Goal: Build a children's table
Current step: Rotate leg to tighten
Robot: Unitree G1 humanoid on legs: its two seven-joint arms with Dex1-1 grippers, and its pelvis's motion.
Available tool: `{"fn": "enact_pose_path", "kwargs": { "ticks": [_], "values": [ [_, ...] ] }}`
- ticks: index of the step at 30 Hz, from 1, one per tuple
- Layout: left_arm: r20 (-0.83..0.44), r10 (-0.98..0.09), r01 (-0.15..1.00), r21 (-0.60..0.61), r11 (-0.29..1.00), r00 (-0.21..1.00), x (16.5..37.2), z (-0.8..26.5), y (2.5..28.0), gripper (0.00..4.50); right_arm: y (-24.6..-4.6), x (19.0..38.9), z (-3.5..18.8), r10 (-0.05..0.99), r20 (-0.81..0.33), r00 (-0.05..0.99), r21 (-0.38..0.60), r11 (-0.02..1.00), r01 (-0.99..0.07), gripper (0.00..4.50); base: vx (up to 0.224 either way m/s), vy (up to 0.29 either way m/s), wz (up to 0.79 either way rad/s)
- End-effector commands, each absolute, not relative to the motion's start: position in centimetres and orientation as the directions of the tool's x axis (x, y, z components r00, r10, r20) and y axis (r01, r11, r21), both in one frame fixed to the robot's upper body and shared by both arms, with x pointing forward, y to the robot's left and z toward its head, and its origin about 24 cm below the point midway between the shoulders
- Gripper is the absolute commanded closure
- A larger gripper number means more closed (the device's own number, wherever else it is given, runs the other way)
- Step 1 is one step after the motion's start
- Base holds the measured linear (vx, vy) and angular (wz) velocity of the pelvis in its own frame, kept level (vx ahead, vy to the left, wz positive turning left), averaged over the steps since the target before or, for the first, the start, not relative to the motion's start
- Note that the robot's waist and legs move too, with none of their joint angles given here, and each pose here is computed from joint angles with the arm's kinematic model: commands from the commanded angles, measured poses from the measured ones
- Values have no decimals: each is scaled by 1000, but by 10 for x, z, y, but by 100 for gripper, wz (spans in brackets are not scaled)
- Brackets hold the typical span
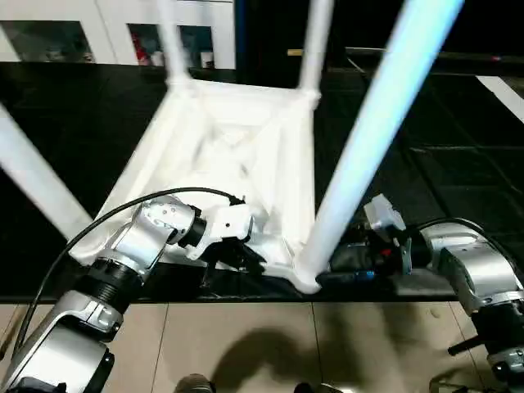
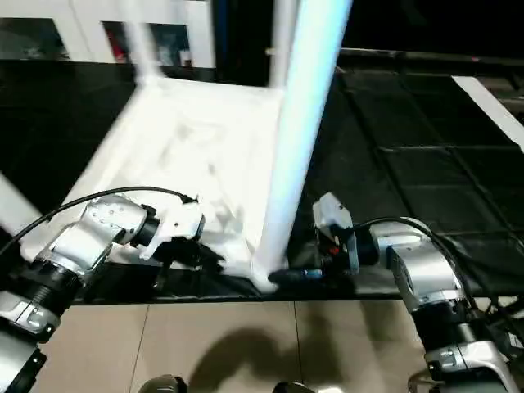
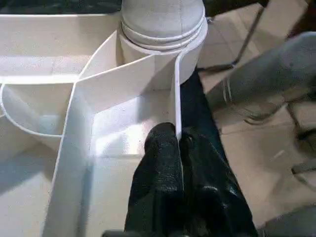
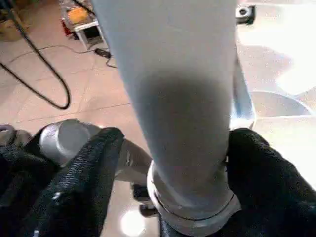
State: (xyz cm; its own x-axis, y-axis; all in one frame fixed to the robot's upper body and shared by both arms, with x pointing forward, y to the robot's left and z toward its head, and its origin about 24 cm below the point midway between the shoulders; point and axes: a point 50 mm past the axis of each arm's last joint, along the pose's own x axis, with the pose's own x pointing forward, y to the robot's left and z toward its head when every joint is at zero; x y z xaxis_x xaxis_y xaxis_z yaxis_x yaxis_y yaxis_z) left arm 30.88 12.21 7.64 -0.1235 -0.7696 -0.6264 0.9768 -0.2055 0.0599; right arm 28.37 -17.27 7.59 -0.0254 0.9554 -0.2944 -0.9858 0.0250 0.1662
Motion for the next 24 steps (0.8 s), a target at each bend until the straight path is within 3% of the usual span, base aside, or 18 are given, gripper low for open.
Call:
{"fn": "enact_pose_path", "kwargs": {
  "ticks": [1, 15, 24],
  "values": [
    [-662, -722, 958, 20, -285, -201, 302, 69, 117, 450, -174, 286, 81, 950, -310, -42, 146, 4, -989, 141, 0, 0, 0],
    [-662, -718, 953, 20, -303, -214, 303, 67, 119, 450, -165, 288, 78, 954, -289, -79, 149, -37, -988, 244, 0, 0, 0],
    [-646, -745, 974, 12, -225, -165, 306, 62, 118, 450, -159, 281, 74, 964, -249, -90, 175, -47, -983, 252, 0, 0, 0]
  ]
}}
